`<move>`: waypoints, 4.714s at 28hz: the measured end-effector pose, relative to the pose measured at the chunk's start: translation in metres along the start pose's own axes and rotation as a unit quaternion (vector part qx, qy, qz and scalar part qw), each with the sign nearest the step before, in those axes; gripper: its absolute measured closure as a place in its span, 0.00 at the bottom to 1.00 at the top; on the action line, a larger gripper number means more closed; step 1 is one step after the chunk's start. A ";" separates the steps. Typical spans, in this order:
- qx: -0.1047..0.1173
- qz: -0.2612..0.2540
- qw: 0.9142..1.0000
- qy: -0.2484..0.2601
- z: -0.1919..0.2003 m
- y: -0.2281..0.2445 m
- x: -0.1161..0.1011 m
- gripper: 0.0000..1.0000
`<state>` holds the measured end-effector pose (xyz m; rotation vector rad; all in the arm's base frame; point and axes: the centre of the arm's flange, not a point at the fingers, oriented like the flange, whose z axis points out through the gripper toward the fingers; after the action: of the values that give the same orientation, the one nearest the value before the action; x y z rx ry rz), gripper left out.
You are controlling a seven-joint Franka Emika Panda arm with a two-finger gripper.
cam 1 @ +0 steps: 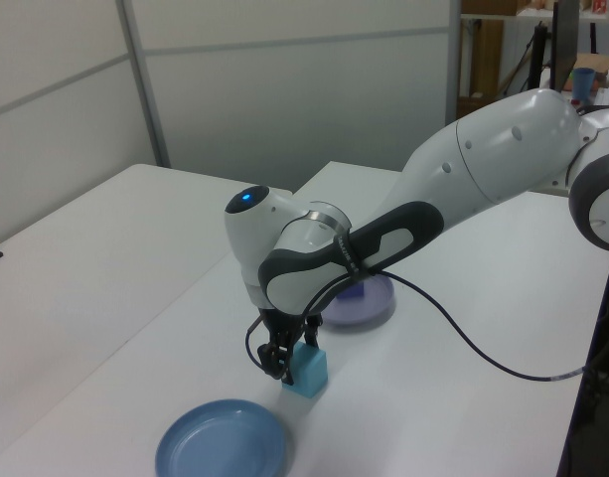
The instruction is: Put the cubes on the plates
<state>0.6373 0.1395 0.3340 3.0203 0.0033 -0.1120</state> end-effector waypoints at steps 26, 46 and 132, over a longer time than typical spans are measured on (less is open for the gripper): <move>0.069 0.020 0.993 0.096 -0.165 -0.017 -0.018 0.41; 0.040 -0.011 0.993 0.107 -0.040 -0.175 -0.016 0.42; 0.084 0.059 0.992 0.076 -0.222 0.180 -0.076 0.00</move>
<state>0.5794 -0.0128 0.5809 3.1795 -0.1803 0.1372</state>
